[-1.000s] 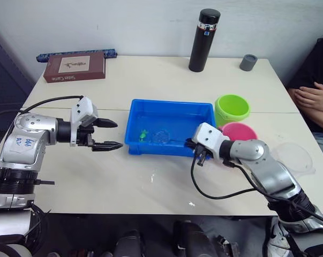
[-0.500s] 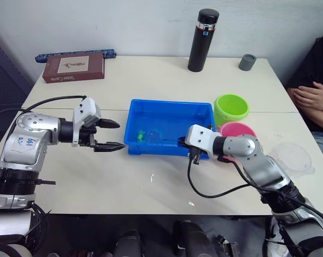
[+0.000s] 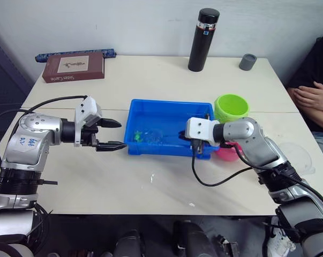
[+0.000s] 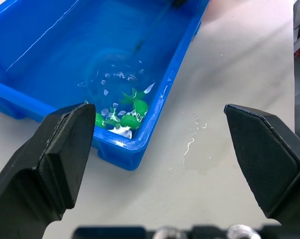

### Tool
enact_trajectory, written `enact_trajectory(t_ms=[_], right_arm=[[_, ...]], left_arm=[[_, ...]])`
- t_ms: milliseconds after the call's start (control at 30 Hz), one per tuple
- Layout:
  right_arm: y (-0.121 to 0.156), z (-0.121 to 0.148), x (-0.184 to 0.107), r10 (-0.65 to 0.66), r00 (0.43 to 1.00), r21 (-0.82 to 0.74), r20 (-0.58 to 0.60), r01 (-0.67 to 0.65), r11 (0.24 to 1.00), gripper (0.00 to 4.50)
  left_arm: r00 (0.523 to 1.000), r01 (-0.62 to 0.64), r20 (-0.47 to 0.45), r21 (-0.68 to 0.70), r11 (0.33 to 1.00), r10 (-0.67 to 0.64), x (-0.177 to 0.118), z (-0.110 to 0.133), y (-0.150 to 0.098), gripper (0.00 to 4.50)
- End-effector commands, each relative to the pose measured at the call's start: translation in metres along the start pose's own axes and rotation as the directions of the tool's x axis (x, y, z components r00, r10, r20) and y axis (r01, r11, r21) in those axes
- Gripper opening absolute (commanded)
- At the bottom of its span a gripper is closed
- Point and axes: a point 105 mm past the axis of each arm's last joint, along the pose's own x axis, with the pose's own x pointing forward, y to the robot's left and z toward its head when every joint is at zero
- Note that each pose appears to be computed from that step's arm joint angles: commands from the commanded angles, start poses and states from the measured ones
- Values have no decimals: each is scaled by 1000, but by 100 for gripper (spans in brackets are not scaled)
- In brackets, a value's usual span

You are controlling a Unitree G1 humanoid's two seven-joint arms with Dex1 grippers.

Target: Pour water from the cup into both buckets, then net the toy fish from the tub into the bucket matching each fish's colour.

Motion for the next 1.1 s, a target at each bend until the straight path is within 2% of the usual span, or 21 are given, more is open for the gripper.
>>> enact_trajectory(t_ms=[33, 267, 567, 733, 900, 1100], right_arm=[[3, 7, -4, 17, 999, 33, 43, -18, 999, 0], [3, 12, -5, -39, 992, 275, 122, 4, 961, 0], [-4, 2, -17, -103, 989, 462, 108, 41, 886, 0], [-6, 2, -34, -158, 981, 584, 112, 64, 809, 0], [-3, -2, -55, -219, 973, 626, 72, 127, 769, 0], [-4, 1, -105, -375, 927, 671, 9, 273, 689, 0]], left_arm=[[999, -11, 41, 29, 1000, 10, -4, 10, 3, 446], [999, -13, 41, 49, 999, 11, -1, 13, 7, 446], [998, -14, 61, 57, 998, 11, 3, 15, 11, 446], [994, -3, 110, 42, 999, -1, 10, 22, 15, 446], [984, 35, 176, 17, 999, -37, 24, 32, 18, 446], [931, 140, 344, -24, 990, -123, 50, 62, 16, 446]])
